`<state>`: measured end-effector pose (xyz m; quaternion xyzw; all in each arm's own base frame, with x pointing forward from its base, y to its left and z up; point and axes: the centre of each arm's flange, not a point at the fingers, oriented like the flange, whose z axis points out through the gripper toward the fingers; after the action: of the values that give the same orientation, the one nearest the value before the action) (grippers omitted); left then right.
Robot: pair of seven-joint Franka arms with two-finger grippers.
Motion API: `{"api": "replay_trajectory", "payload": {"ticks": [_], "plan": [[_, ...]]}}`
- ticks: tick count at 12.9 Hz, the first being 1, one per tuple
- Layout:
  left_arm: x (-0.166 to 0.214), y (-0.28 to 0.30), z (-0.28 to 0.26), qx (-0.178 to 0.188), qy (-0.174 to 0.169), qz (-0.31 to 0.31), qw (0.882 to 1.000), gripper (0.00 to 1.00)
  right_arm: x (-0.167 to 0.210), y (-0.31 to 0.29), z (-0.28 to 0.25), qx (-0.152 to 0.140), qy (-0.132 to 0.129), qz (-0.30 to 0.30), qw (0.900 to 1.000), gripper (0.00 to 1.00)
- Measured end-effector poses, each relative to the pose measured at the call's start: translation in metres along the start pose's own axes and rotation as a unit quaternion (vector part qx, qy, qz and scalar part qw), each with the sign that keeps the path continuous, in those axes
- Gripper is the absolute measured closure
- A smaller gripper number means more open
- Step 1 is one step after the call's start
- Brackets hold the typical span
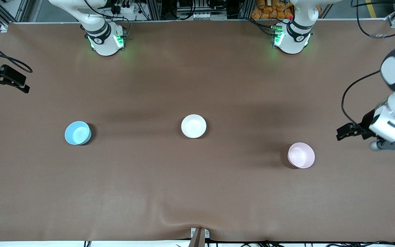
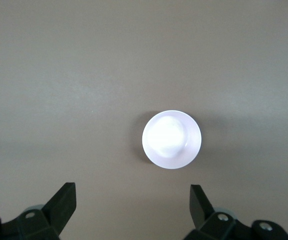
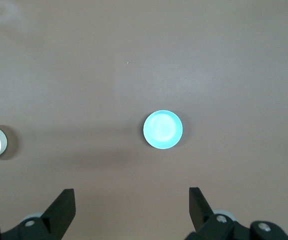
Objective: Stack pink and blue bowls on white bowl
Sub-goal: 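Move the left gripper down to the pink bowl rim and grasp it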
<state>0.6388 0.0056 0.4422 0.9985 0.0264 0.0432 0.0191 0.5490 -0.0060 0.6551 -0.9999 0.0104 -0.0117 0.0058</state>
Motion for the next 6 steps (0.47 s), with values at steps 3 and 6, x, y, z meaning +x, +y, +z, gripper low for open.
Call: {"api": "replay_trajectory", "payload": {"ticks": [3, 6], "plan": [[0.012, -0.005, 0.050, -0.003, -0.005, -0.003, 1.000, 0.00, 0.000, 0.000, 0.000, 0.000, 0.000, 0.000, 1.000, 0.00], [0.019, 0.000, 0.099, -0.007, -0.011, 0.000, 1.000, 0.00, 0.000, 0.000, 0.000, 0.000, 0.000, 0.000, 1.000, 0.00]]}}
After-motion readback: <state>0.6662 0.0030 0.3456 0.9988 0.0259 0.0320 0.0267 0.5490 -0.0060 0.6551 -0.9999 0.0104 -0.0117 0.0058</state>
